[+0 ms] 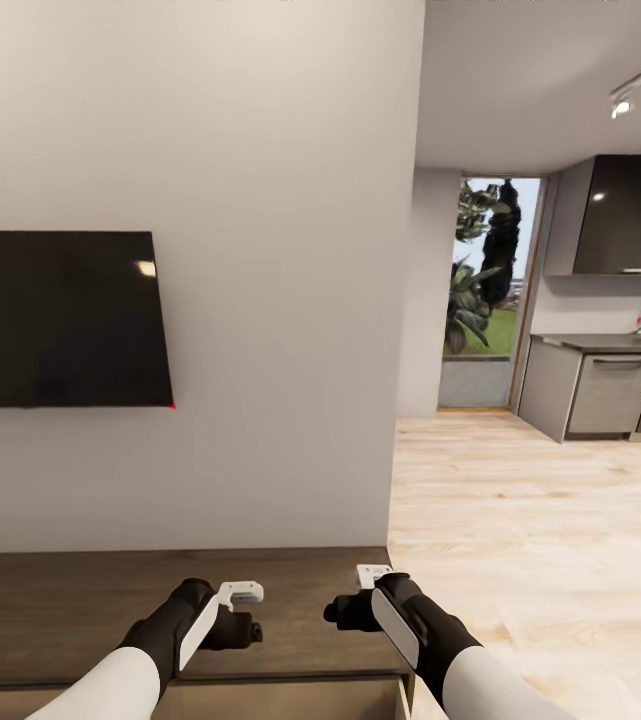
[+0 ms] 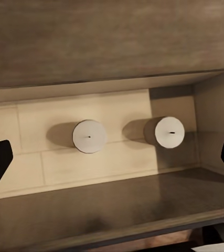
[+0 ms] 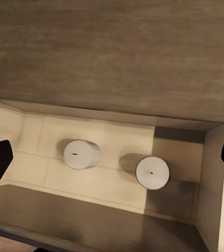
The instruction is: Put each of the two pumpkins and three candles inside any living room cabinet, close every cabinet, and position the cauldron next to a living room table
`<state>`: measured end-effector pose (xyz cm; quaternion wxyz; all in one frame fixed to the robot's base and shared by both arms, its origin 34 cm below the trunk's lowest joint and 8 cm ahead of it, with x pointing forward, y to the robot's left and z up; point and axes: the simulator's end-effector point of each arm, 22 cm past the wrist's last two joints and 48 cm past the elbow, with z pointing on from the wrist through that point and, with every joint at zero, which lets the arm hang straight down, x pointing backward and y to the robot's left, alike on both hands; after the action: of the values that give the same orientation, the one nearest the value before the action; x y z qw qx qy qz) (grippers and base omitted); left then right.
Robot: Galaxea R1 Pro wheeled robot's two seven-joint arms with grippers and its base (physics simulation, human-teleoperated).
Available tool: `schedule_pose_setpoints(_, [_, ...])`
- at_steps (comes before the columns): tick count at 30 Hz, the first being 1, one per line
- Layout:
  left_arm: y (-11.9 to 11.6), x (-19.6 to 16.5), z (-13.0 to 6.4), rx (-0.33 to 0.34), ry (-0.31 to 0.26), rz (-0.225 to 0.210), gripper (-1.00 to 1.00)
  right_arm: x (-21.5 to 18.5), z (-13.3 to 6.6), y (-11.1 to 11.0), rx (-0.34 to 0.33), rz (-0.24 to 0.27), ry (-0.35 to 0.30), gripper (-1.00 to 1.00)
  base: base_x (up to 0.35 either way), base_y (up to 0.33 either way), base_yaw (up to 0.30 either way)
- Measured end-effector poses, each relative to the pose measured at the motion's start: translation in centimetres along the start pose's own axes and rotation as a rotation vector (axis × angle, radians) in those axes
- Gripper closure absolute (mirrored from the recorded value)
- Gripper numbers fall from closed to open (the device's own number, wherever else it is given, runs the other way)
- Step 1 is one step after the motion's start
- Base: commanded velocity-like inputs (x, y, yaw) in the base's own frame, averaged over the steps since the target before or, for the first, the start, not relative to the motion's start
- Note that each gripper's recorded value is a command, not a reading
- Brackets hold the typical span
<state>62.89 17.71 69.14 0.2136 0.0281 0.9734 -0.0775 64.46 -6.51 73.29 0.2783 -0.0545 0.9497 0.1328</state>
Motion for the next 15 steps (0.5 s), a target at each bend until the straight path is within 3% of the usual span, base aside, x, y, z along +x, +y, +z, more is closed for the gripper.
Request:
schedule_pose_setpoints(11, [-0.3, -0.8, -1.6, 0.001, -0.002, 0.0, -1.0, -1.0, -1.4, 0.4, 0.0, 0.0, 0.0, -1.0, 0.0, 0.0, 0.002])
schedule_pose_setpoints(15, [-0.3, -1.1, -2.1, 0.0, -0.002, 0.0, -1.0, -1.3, -1.9, 0.5, 0.001, 0.0, 0.001, -1.0, 0.0, 0.0, 0.124])
